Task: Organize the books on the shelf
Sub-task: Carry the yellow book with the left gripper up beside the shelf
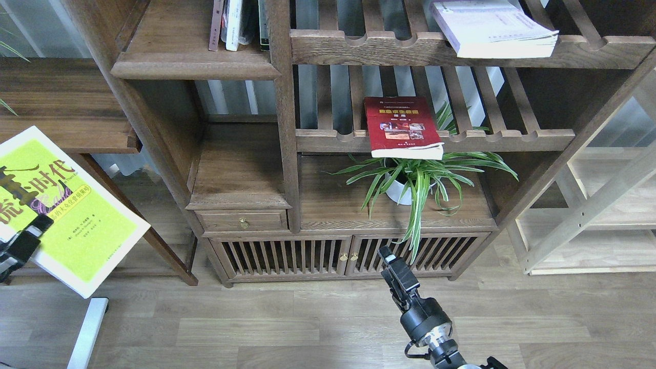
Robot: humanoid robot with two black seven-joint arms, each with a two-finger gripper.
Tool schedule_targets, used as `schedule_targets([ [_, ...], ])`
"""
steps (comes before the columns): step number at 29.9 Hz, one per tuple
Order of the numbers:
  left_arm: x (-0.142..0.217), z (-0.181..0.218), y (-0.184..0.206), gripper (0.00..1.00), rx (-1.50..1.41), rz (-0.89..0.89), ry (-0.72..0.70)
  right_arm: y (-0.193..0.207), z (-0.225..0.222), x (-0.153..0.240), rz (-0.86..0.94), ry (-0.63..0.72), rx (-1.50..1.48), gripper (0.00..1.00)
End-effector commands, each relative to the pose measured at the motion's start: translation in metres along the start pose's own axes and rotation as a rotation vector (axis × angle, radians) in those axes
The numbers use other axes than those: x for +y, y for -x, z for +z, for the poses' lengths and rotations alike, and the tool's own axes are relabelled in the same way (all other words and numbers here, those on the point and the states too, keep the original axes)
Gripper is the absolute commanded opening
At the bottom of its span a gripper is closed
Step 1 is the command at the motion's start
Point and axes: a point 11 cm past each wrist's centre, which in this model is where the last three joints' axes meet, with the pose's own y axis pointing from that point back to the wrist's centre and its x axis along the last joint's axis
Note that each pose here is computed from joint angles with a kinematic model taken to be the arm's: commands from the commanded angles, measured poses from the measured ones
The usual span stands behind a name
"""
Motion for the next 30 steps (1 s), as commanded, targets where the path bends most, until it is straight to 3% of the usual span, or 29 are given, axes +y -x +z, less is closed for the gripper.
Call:
schedule_targets([
  [1, 0.004, 0.012, -0.003, 0.00, -0.056, 0.025, -0.008, 0.000, 0.000, 0.000, 0.001, 0.000, 0.000, 0.99],
  [17, 0.002, 0.078, 0.007, 0.00, -0.221, 0.016, 0.086, 0.000, 0.001, 0.000, 0.001, 0.001, 0.000, 0.99],
  [30, -0.025, 0.129, 0.061, 0.00, -0.323, -0.136, 0.217, 0.004, -0.003, -0.005, -0.012, -0.005, 0.005, 0.99],
])
